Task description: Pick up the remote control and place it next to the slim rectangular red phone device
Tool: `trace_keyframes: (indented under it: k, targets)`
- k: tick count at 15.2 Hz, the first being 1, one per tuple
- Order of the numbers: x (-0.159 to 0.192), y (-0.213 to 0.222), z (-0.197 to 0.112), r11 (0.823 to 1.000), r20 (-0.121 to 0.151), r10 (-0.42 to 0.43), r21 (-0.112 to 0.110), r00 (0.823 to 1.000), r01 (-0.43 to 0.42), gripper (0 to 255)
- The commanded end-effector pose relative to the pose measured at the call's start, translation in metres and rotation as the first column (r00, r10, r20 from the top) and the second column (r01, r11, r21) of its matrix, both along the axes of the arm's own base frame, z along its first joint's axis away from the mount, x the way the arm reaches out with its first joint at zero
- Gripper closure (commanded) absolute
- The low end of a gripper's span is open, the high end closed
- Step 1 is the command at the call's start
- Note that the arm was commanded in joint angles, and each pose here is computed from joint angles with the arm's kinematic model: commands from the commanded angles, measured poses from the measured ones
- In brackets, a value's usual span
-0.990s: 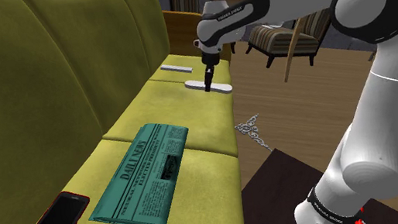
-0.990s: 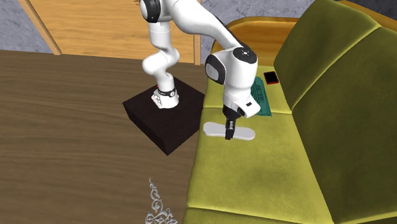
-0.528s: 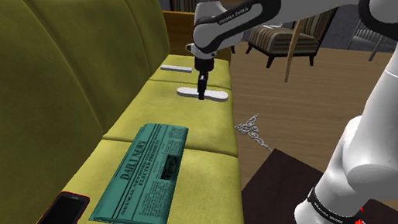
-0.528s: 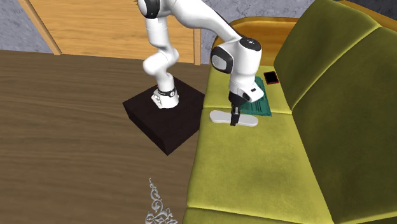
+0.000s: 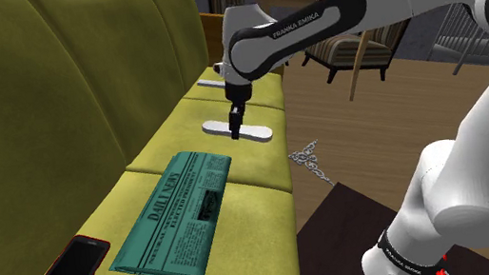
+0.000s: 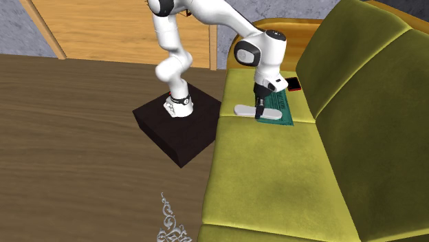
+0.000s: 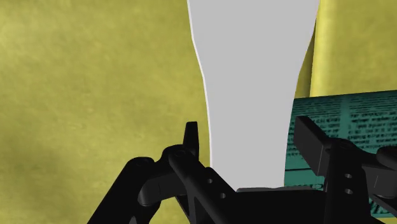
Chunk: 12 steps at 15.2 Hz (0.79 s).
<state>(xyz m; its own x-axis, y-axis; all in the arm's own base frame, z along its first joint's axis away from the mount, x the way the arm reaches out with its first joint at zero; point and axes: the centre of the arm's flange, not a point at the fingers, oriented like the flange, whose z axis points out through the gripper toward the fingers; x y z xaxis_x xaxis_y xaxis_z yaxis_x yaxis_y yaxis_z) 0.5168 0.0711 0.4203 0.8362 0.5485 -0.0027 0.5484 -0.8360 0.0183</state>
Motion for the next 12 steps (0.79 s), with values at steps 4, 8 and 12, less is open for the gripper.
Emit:
trace_keyframes:
  k: [4,8,12]
  targets:
    - [-0.024,0.063,0.002,1.0,0.0,-0.001,0.0,1.0,0.001,255]
    - [-0.042,0.112,0.002,1.0,0.0,-0.001,0.0,1.0,0.001,255]
    - [-0.061,0.162,0.003,1.0,0.0,-0.001,0.0,1.0,0.001,255]
